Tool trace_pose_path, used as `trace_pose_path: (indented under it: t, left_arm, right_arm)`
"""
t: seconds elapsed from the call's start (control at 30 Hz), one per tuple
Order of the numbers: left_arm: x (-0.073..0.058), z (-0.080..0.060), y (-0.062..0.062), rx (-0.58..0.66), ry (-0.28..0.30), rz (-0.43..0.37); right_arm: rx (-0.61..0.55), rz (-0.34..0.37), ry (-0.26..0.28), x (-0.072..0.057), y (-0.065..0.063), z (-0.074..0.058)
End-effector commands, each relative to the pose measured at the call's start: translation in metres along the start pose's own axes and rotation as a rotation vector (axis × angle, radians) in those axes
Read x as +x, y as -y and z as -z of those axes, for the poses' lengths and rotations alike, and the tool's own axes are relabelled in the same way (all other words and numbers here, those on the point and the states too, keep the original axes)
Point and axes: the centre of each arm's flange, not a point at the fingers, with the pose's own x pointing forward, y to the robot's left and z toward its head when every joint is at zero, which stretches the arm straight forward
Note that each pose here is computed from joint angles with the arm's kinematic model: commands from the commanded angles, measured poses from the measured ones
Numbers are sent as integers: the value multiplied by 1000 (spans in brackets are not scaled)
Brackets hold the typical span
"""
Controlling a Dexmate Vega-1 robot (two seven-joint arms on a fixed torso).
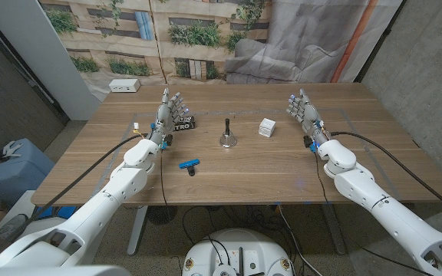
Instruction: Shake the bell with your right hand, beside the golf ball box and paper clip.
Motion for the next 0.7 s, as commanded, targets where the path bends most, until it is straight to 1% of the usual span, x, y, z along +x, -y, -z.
trace_pose_path:
  t: [0.03,0.27,0.4,0.7]
  left_arm:
    - [0,0,0,0,0,0]
    - [0,0,0,0,0,0]
    - [0,0,0,0,0,0]
    - [0,0,0,0,0,0]
  right_arm:
    - [-143,-55,33,-4,-13,-21]
    - [-202,-93,79,-5,-21,-36]
    - [-226,-113,102,-4,-28,-44]
    - [-256,-156,129,-9,-40,-49]
